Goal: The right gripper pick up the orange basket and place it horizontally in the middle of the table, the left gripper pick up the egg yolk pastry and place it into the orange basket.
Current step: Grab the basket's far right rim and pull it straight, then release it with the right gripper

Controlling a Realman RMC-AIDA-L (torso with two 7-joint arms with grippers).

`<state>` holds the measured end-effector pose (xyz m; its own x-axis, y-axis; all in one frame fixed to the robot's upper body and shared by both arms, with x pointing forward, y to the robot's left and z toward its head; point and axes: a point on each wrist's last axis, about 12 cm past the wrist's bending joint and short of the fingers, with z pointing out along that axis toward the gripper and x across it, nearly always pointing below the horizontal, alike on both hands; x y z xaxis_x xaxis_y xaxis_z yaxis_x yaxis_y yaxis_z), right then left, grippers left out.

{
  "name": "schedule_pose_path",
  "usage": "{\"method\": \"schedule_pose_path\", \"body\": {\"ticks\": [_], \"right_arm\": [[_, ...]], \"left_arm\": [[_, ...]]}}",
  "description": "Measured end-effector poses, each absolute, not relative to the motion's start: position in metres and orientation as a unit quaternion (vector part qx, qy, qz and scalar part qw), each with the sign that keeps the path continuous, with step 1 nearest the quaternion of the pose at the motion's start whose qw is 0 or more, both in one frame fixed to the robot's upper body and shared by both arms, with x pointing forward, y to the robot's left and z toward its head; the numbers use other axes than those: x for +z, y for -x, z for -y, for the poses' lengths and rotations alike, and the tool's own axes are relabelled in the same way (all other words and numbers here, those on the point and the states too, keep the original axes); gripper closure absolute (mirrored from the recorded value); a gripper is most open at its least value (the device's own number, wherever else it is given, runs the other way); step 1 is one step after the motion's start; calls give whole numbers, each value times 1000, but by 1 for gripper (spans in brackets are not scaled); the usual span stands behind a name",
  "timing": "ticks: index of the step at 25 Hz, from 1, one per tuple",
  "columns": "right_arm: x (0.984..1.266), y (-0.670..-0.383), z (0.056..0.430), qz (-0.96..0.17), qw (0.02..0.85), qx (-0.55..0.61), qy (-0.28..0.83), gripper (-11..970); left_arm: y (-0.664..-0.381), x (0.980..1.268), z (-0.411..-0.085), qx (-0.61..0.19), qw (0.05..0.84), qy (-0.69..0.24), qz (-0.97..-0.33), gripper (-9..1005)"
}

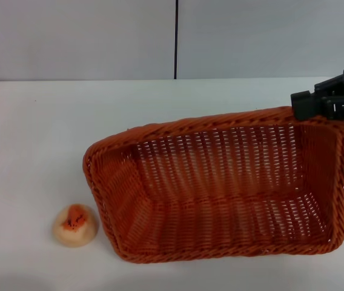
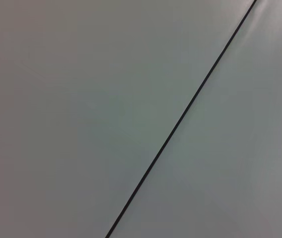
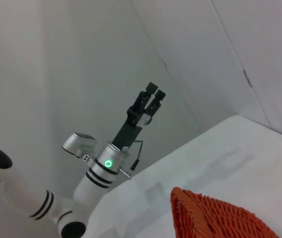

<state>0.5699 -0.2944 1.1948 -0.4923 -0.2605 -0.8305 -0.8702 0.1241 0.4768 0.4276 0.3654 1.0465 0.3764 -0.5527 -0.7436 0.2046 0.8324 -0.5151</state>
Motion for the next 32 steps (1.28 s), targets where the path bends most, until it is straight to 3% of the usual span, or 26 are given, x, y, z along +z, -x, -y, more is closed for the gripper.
{"method": "schedule_pose_path", "body": {"ticks": [16, 32], "right_arm": [[1176, -562, 301, -706, 279, 555, 341, 848], [1153, -578, 297, -763, 293, 492, 299, 882]], "left_arm": [[-435, 1046, -365, -230, 808, 176, -513, 165], [-439, 1045, -364, -231, 804, 179, -518, 166]]}}
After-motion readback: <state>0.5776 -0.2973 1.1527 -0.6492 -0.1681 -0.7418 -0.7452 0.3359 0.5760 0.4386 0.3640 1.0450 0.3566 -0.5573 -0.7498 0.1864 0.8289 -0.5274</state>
